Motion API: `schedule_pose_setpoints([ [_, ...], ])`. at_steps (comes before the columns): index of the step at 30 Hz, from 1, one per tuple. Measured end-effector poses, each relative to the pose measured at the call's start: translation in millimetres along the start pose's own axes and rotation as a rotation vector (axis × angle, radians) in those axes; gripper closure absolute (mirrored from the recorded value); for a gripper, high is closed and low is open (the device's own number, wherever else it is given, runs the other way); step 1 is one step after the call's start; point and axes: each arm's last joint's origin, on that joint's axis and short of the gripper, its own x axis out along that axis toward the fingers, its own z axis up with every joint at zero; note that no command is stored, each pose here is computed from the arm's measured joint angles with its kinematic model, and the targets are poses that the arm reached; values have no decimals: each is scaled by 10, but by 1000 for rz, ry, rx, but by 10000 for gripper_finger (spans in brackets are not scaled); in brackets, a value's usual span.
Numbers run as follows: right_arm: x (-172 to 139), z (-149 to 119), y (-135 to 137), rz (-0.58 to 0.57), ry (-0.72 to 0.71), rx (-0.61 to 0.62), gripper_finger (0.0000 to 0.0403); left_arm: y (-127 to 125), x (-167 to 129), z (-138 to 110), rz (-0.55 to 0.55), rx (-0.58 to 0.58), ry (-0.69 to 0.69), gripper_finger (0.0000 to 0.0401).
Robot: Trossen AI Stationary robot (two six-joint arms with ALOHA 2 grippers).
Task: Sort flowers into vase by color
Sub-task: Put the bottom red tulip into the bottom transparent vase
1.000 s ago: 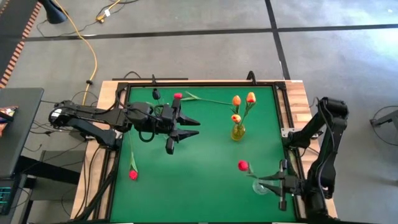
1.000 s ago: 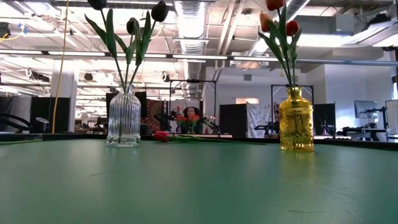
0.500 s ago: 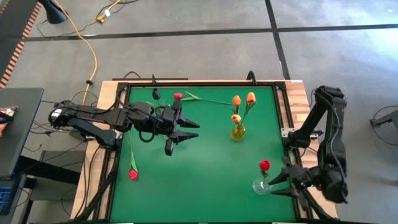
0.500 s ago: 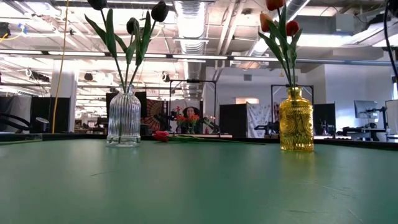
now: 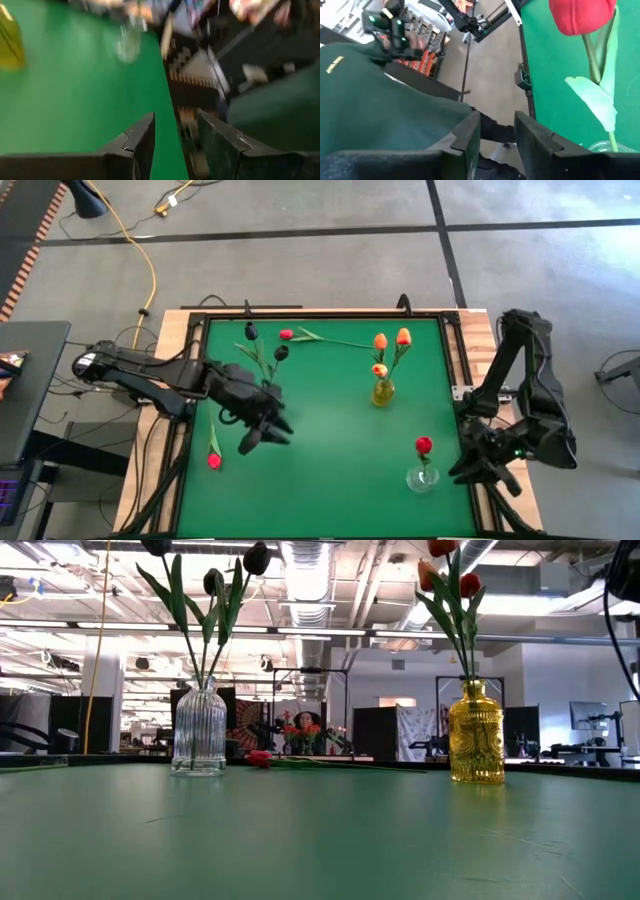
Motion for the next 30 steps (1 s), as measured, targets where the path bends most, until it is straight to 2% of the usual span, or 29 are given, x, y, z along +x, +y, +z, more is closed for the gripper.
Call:
schedule_pose_setpoints([
  [5,-63,53,-12,21,-4,19,260,-48,-3,-279,-21,-33,274,264],
  [10,-87,77,-21,26,-9,21,260,8,-106,-557,81,-28,556,264],
  [12,-86,77,-23,23,-11,11,260,42,-151,-634,136,36,639,264],
  [15,-85,72,-38,10,-11,0,260,96,-201,-691,206,224,717,264],
  [19,-85,71,-42,7,-10,-3,260,162,-185,-742,203,538,835,264],
  [21,-83,70,-42,5,-13,-5,260,225,-155,-803,197,643,941,264],
  [24,-81,68,-44,3,-13,-8,260,381,-87,-949,205,707,1152,264],
  [30,-56,47,-46,-14,-21,-21,260,688,61,-1352,170,718,1497,264],
])
